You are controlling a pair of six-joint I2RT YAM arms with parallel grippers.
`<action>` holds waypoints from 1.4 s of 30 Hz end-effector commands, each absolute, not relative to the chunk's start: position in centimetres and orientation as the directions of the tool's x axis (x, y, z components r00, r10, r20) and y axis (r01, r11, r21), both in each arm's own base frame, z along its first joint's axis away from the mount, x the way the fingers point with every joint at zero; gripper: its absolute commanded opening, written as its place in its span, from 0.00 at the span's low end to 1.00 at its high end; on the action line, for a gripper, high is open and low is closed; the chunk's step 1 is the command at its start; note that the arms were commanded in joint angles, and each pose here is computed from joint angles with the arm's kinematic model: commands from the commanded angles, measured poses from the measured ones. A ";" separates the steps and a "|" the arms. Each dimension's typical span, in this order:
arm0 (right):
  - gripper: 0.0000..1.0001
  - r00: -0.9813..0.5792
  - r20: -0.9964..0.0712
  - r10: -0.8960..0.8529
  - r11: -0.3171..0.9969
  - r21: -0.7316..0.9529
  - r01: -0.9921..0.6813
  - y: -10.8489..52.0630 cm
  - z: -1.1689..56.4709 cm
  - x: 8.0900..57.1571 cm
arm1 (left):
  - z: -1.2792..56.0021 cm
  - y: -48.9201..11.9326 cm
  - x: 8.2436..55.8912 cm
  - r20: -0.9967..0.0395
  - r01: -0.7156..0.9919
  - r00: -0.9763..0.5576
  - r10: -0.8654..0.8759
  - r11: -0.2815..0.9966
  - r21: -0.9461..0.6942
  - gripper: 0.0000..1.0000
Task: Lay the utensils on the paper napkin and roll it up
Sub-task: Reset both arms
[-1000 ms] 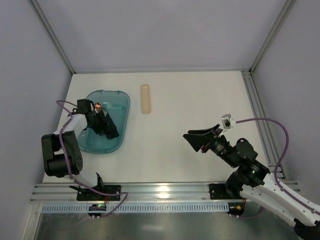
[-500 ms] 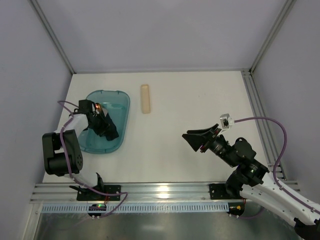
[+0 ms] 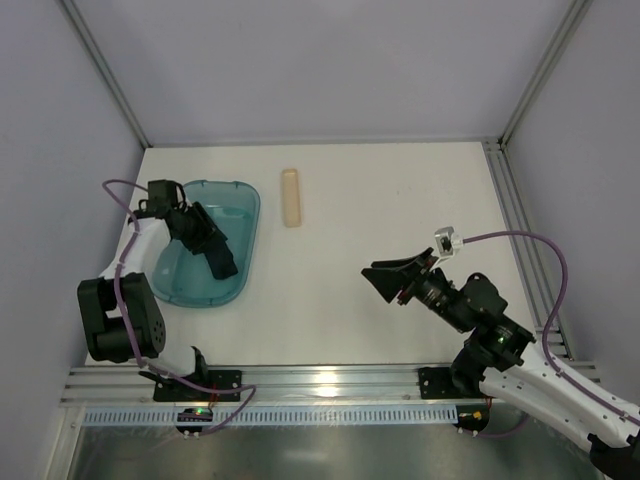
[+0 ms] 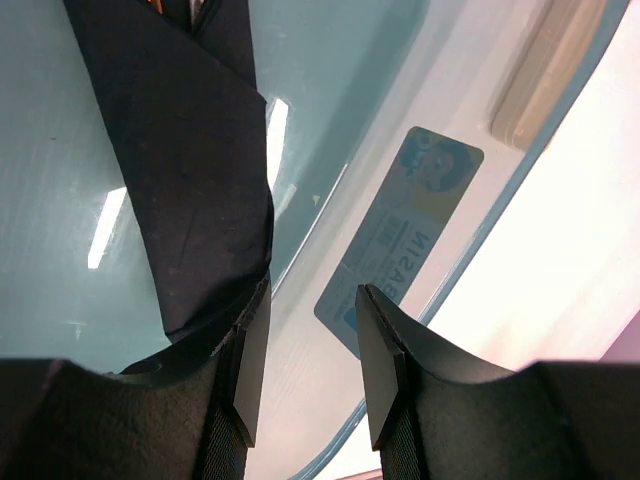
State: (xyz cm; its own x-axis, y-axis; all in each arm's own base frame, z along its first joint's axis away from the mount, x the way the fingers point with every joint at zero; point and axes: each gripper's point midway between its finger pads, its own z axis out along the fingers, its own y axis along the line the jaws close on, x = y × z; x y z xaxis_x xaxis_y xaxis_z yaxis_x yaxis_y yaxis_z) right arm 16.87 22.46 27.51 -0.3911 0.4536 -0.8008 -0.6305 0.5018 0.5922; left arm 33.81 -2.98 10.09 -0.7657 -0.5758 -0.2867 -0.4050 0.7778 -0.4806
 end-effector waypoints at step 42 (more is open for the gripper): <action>1.00 -0.315 -0.878 0.362 0.850 0.449 -0.274 12.0 29.5 18.0 | 28.4 -25.3 21.0 -0.812 0.631 -0.554 -0.181 0.545 -0.552 1.00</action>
